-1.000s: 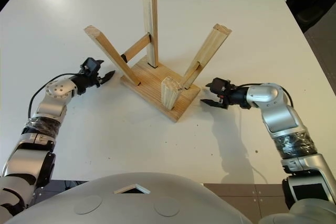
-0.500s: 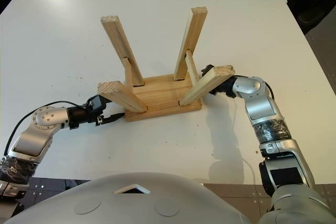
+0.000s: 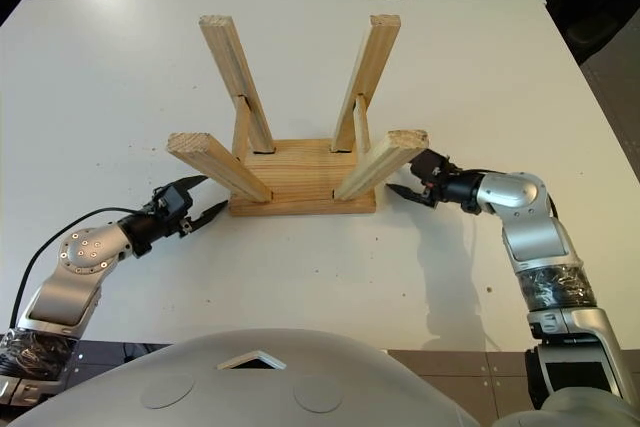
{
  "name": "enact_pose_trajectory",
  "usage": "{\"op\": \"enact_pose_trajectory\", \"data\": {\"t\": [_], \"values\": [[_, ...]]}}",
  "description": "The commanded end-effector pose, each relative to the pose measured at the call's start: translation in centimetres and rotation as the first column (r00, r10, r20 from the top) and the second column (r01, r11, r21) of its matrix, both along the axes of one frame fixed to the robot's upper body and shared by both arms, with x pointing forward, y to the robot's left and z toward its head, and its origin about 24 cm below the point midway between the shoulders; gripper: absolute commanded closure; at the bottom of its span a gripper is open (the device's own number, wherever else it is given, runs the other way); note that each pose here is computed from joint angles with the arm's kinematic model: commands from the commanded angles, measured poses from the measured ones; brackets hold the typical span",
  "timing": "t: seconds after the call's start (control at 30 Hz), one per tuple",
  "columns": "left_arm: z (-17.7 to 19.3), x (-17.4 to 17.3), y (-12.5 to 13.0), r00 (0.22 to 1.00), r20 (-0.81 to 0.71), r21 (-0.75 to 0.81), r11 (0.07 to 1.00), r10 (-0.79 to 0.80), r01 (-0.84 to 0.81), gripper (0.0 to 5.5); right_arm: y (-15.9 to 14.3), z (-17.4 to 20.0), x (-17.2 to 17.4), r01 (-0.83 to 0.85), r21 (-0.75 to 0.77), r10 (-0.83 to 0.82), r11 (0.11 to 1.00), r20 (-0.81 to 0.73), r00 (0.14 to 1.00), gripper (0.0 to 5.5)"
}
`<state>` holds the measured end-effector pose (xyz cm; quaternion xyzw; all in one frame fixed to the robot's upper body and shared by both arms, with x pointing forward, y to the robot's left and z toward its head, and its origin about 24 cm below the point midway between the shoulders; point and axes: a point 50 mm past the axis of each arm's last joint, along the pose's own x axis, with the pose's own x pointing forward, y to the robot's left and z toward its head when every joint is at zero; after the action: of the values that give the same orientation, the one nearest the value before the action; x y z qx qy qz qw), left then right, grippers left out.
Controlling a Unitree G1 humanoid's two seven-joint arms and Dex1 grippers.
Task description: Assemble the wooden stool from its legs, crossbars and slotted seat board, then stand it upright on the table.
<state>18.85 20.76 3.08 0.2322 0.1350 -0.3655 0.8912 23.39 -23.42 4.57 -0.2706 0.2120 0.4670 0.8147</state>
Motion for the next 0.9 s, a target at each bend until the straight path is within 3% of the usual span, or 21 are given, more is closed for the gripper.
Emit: {"op": "enact_pose_trajectory", "data": {"t": [0.03,0.2,0.47,0.67,0.9], "values": [[-1.0,-1.0,-2.0,0.998,-0.046,-0.013,0.999,-0.052,0.052,2.40,2.9,-0.2,-1.8,-0.110,0.084,0.116,0.990,-0.066,0.991,2.47],[0.9,-0.8,-4.4,0.994,-0.008,-0.127,0.987,-0.105,0.104,2.40,5.6,2.7,-2.6,-0.202,0.227,0.223,0.953,-0.072,0.972,2.47],[6.3,-2.8,-4.2,0.988,0.007,-0.283,0.947,-0.153,0.148,2.40,4.3,8.2,-3.9,-0.265,0.275,0.296,0.924,-0.076,0.952,2.47],[10.7,-3.9,-4.1,0.971,0.048,-0.415,0.880,-0.233,0.232,2.40,2.8,9.6,-4.6,-0.275,0.273,0.313,0.922,-0.103,0.944,2.47],[12.8,-4.6,-3.7,0.949,0.035,-0.445,0.845,-0.315,0.297,2.40,2.9,12.2,-4.4,-0.288,0.385,0.336,0.877,-0.060,0.940,2.47]]}}
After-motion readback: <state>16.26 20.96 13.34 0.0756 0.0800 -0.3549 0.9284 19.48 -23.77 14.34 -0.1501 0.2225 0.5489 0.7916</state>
